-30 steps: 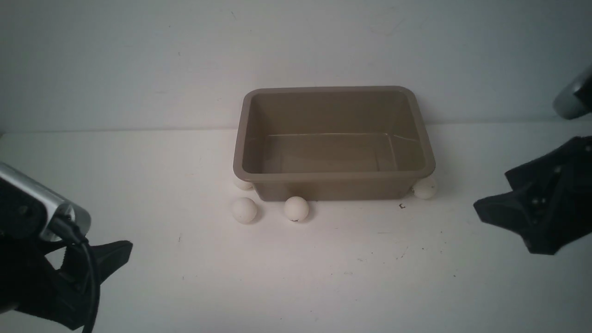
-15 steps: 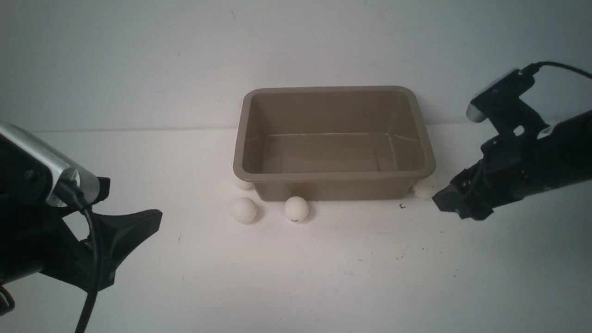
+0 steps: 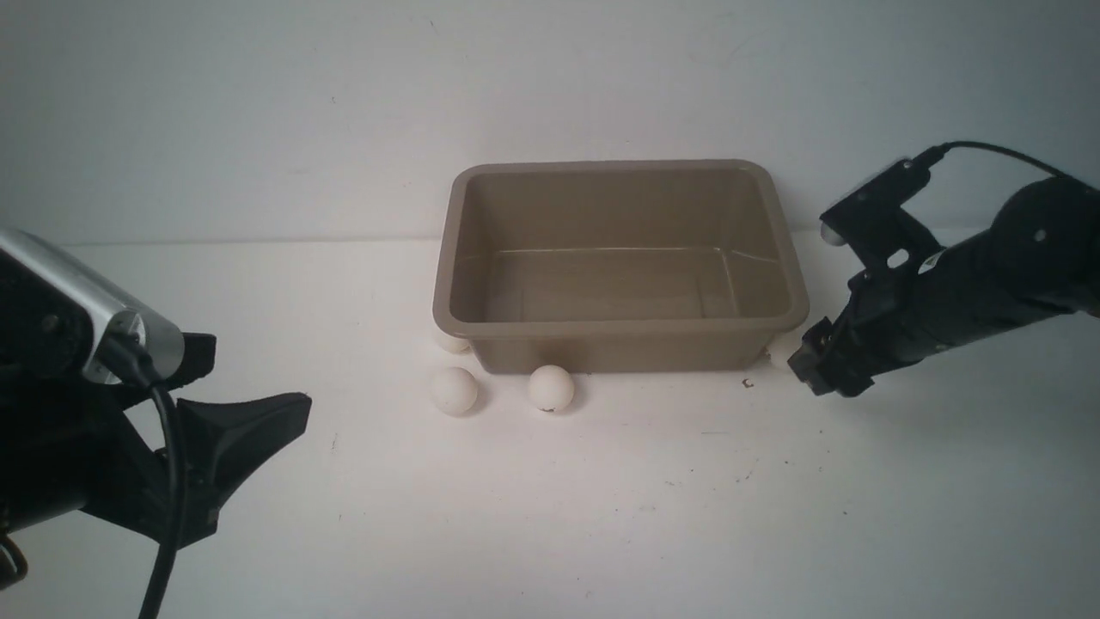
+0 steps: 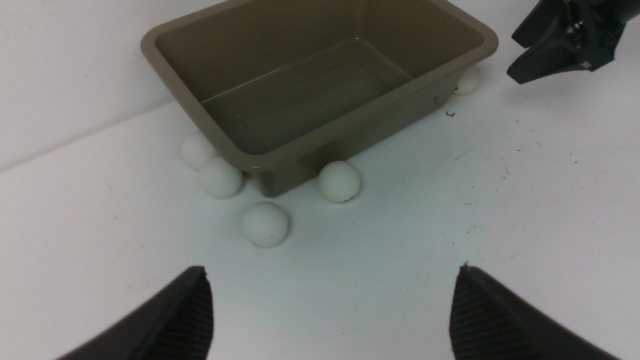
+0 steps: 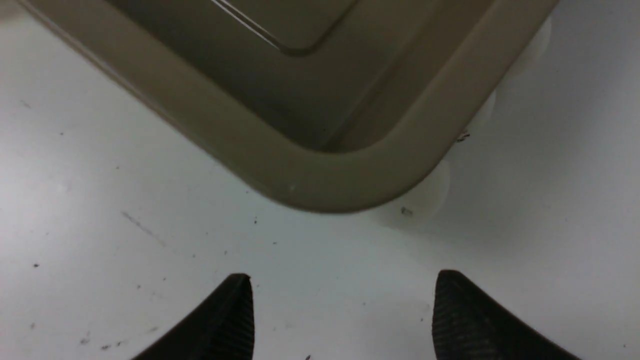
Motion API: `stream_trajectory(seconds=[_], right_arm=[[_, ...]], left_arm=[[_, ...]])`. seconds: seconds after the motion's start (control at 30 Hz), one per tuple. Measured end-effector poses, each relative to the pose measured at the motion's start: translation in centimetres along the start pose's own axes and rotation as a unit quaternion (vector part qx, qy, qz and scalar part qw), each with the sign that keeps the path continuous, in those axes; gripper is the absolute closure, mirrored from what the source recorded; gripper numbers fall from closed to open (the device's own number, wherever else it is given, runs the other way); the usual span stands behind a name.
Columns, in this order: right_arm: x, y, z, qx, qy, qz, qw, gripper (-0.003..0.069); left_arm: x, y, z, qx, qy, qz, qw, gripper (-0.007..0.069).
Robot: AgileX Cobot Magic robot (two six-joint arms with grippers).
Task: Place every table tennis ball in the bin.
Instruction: Use the right arm to clamp the table tennis ball closest to it
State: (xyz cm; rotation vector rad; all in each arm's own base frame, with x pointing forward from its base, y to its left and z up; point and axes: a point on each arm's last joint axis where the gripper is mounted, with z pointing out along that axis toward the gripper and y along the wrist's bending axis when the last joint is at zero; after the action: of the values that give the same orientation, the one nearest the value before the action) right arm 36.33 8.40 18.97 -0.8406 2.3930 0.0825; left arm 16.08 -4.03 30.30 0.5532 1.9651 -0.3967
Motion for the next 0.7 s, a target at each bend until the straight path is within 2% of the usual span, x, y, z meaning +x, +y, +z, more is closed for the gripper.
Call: stream_trajectory(seconds=[0.7], right_arm=[[-0.3, -1.1, 4.0, 0.017, -0.001, 0.005, 1.0, 0.0218]], left_arm=[[0.0, 0.0, 0.0, 0.0, -0.001, -0.001, 1.0, 0.0049]])
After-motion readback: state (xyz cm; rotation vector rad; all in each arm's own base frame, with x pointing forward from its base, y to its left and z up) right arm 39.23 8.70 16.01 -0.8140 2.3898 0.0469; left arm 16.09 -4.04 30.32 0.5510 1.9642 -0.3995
